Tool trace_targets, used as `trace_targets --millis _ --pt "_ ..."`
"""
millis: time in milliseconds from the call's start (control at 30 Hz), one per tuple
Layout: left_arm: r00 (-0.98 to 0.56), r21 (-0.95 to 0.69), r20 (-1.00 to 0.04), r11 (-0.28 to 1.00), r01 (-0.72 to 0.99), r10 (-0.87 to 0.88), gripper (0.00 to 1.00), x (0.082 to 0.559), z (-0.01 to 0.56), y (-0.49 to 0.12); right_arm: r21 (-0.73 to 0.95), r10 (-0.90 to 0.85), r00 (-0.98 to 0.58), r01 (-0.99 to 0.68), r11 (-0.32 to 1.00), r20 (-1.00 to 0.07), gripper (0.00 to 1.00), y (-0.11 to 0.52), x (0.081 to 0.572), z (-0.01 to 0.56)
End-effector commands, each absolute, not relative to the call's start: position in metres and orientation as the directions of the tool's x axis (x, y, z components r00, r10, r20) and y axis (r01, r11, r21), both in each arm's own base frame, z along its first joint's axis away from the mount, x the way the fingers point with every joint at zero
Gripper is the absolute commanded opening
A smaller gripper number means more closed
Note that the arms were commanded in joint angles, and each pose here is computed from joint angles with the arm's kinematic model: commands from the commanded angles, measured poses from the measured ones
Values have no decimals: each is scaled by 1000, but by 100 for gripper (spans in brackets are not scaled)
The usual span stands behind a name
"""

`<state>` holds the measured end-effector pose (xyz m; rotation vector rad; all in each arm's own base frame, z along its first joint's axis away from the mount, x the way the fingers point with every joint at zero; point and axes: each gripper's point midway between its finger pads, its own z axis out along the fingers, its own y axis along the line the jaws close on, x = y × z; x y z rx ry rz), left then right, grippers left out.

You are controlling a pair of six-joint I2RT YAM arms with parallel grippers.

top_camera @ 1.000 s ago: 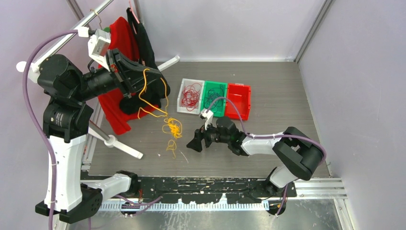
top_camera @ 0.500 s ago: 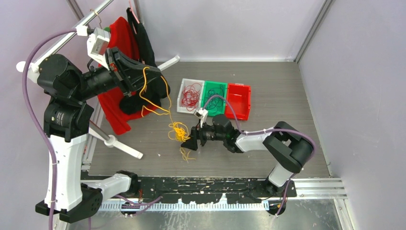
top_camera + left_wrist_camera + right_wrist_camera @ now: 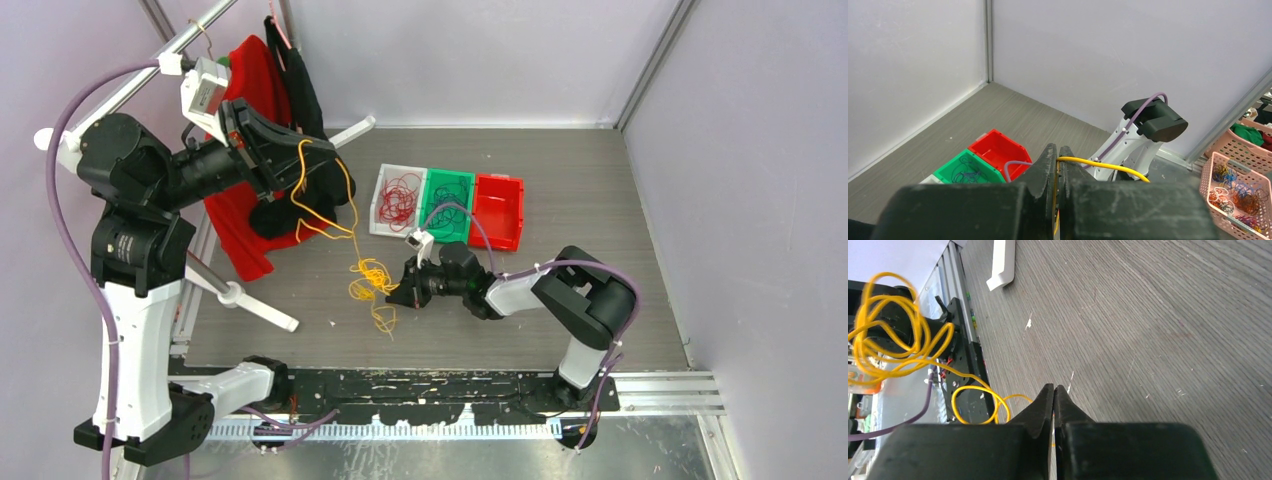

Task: Untangle the cables
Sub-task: Untie the cable.

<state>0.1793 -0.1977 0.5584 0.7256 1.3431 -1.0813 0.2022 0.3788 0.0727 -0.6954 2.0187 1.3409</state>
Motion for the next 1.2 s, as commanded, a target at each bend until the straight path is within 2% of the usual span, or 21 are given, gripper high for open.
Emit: trace_targets --millis 0,133,167,200,233,300,500,733,800,867,900,1033,1100,1167 --pt "-9 -88 -979 382 920 -204 0 166 574 -193 606 -51 -651 -730 316 -757 3 386 207 95" --pt "6 -71 -982 398 915 -188 0 168 568 -191 616 -49 -665 -715 330 -745 3 376 202 97" --pt "2 -74 -982 399 914 -188 0 169 567 -192 613 -42 -662 -715 336 -749 13 374 202 101" --pt "-1 -78 -982 399 913 -188 0 170 566 -192 608 -36 -660 -711 353 -751 30 371 203 102" --pt "-5 -82 -982 398 914 -189 0 170 566 -192 601 -27 -655 -709 370 -756 42 368 205 104" --pt "-10 -87 -981 394 915 -191 0 170 566 -193 593 -9 -643 -711 378 -766 54 364 205 109" --pt "-18 -95 -980 392 915 -196 0 171 563 -193 570 11 -604 -746 345 -797 68 366 197 129" --pt "-32 -113 -977 385 916 -212 0 173 563 -194 512 -56 -576 -764 393 -816 71 380 202 119" --pt "-28 -110 -976 383 917 -214 0 171 565 -194 503 -62 -576 -757 418 -815 70 381 207 112" --pt "-27 -109 -976 380 918 -215 0 170 567 -194 491 -84 -581 -749 445 -810 64 381 211 102" --pt "-25 -107 -976 380 919 -216 0 169 567 -194 491 -91 -584 -747 447 -806 59 382 211 99" --pt "-20 -103 -976 382 918 -216 0 167 568 -193 493 -100 -588 -749 443 -802 26 380 208 94" --pt "-16 -99 -977 388 916 -211 0 168 565 -193 474 -115 -587 -741 475 -802 5 372 208 90" --pt "-8 -87 -981 402 911 -193 0 170 559 -191 450 -135 -588 -729 516 -798 1 361 210 89"
